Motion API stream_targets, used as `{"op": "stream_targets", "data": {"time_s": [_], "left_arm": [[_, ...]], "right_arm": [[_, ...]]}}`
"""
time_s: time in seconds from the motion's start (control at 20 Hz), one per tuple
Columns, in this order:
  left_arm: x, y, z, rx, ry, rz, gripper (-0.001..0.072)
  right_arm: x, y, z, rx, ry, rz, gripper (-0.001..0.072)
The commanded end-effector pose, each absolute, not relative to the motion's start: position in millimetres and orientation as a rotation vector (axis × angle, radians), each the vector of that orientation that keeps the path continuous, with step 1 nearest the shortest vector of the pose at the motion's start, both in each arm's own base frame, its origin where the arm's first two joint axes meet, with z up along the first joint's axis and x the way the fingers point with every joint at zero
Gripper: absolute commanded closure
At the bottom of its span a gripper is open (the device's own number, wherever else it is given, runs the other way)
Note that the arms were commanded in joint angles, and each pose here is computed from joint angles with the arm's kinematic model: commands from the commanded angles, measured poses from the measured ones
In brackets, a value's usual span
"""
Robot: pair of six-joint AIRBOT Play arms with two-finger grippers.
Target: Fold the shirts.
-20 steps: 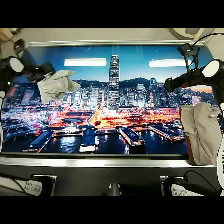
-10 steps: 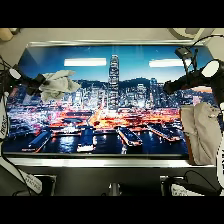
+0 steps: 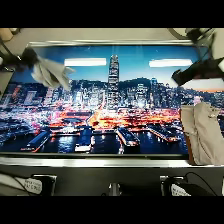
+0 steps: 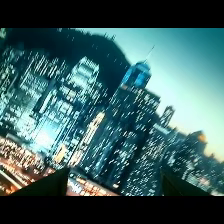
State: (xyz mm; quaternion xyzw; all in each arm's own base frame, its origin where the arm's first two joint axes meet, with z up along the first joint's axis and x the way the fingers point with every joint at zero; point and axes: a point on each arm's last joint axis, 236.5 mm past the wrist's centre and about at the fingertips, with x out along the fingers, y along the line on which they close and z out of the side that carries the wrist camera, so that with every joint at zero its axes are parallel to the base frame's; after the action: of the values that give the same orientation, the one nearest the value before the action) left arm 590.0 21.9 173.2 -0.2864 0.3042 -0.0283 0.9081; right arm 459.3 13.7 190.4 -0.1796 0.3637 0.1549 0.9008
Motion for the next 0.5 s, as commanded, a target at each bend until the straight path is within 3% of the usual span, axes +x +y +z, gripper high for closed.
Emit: {"op": "stream_targets", "data": {"time_s": [0.0,0.2,0.45], "left_arm": [[508.5,-58.7,349.9,-0.370,0.323,-0.329,0.0679],[389.2,-151.9,439.6,-0.270,0.199,-0.576,0.0679],[330.3,-249.5,364.0,-0.179,0.502,-0.853,0.0679]], "right_arm": [[433.0,10.2,303.5,-0.429,0.512,0.238,0.0107],[361.3,14.9,399.4,-0.439,0.315,0.182,0.0107],[290.1,9.7,363.7,-0.433,0.542,0.197,0.0106]]}}
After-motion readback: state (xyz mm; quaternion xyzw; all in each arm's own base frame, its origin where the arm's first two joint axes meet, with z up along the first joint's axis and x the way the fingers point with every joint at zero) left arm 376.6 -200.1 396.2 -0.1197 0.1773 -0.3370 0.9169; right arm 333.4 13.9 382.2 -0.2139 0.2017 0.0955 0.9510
